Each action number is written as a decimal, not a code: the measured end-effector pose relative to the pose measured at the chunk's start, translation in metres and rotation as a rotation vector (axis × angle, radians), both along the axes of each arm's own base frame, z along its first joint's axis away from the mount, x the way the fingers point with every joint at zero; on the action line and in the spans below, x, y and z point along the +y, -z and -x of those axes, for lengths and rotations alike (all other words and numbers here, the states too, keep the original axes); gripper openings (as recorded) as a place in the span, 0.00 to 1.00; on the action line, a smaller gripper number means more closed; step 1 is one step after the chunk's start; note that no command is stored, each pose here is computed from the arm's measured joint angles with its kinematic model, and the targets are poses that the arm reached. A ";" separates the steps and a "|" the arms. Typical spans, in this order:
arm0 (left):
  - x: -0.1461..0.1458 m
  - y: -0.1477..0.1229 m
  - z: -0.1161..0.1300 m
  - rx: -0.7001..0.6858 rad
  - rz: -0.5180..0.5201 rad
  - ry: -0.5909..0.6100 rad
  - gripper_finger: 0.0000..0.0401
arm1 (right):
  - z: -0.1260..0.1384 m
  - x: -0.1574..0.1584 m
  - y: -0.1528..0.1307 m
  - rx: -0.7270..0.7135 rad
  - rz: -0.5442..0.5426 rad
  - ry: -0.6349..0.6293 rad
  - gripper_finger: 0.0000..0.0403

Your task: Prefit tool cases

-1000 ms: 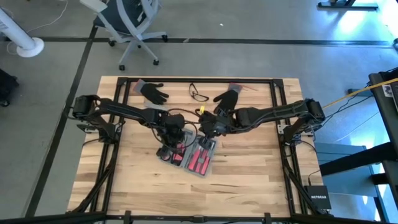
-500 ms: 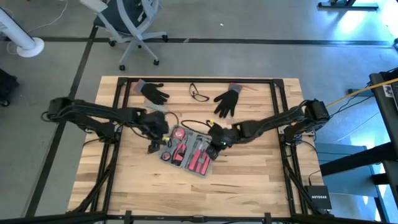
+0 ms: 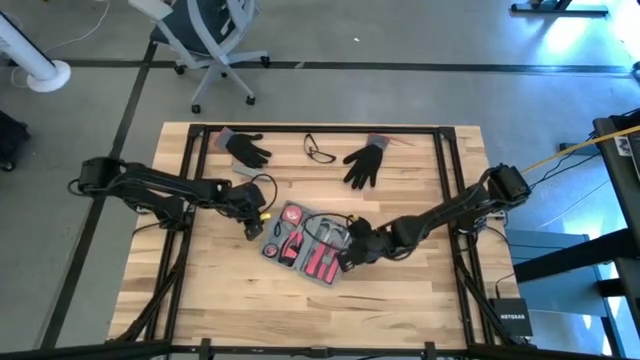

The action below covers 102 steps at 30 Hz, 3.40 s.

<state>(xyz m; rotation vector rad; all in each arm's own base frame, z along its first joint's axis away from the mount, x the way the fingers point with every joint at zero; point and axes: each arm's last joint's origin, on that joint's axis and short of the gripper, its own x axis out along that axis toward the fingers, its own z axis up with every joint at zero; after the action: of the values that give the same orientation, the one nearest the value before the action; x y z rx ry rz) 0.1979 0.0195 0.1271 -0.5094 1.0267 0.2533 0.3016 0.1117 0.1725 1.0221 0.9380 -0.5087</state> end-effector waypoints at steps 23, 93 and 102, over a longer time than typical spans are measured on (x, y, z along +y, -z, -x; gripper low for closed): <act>-0.050 0.006 -0.017 -0.087 0.183 -0.118 0.00 | -0.014 -0.050 0.024 0.099 0.075 0.225 0.00; -0.074 0.010 -0.041 -0.282 0.215 -0.378 0.00 | -0.017 -0.053 0.008 0.224 0.167 -0.265 0.00; -0.079 0.010 -0.040 -0.278 0.224 -0.362 0.00 | -0.022 -0.099 0.017 0.255 0.237 -0.190 0.00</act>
<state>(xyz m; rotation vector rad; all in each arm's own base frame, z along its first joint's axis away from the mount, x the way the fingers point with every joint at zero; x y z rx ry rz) 0.2374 -0.0593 0.1168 -0.9099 0.6894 0.3785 0.3236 0.0126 0.1550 0.6564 1.1582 -0.5842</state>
